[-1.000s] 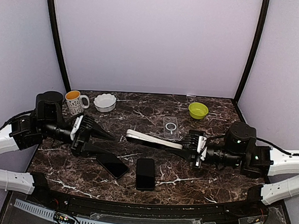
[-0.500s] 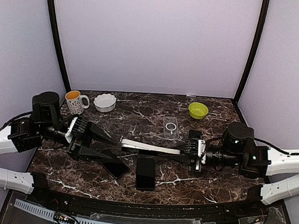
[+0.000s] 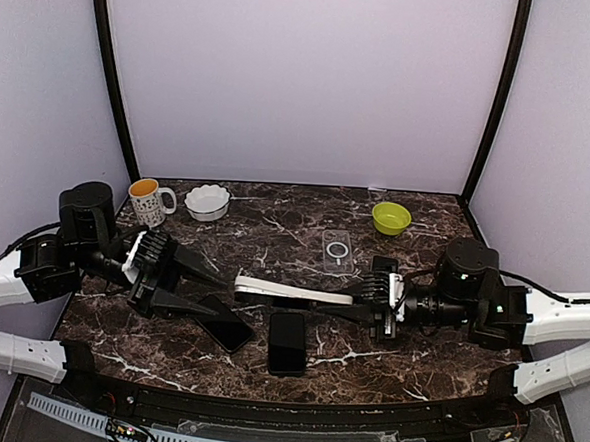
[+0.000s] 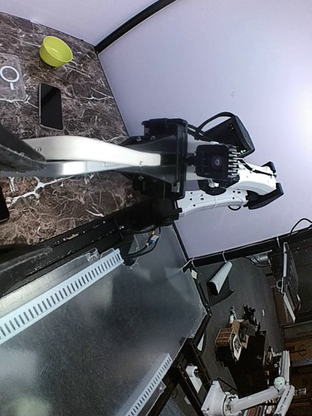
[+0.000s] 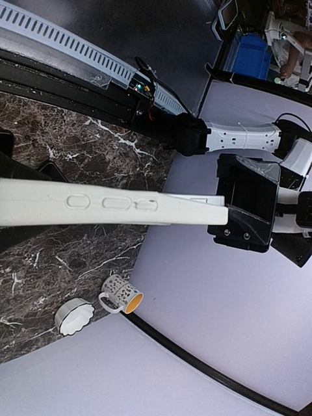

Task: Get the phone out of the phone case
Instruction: Pass from the right arm to the left

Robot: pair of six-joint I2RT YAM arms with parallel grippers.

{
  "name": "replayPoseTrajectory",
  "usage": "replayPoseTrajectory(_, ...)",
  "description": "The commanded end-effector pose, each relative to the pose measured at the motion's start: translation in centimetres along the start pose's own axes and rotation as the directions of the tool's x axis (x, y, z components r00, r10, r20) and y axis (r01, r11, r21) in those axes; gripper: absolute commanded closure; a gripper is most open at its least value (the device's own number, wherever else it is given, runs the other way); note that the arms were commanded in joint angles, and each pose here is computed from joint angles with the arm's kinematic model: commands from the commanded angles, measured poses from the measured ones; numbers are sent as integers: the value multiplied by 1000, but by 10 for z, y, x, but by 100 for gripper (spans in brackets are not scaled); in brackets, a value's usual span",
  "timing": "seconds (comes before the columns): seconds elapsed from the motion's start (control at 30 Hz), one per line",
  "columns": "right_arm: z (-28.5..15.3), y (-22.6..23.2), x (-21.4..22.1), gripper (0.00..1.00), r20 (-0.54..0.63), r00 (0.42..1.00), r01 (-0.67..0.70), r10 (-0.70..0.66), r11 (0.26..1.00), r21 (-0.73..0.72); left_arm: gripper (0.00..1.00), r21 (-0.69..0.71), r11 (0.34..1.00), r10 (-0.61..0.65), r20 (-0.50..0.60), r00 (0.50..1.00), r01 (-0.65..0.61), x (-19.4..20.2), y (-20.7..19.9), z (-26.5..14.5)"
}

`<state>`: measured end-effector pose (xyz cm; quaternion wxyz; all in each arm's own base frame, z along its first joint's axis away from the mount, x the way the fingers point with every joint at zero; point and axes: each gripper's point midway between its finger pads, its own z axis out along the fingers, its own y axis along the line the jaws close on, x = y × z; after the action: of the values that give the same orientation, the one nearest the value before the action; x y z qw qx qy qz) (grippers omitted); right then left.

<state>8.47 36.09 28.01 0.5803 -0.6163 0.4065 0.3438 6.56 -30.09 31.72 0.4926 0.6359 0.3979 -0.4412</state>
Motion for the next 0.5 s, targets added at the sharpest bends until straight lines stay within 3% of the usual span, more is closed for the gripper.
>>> replayPoseTrajectory(0.0,-5,-25,-55,100,166,985,39,-52,996,76,59,27,999,19,46,999,-20,-9,-8,-1)
replayPoseTrajectory(0.47,-2,-18,-59,100,182,982,37,-42,999,26,60,12,1000,25,49,998,-25,-5,-2,5)
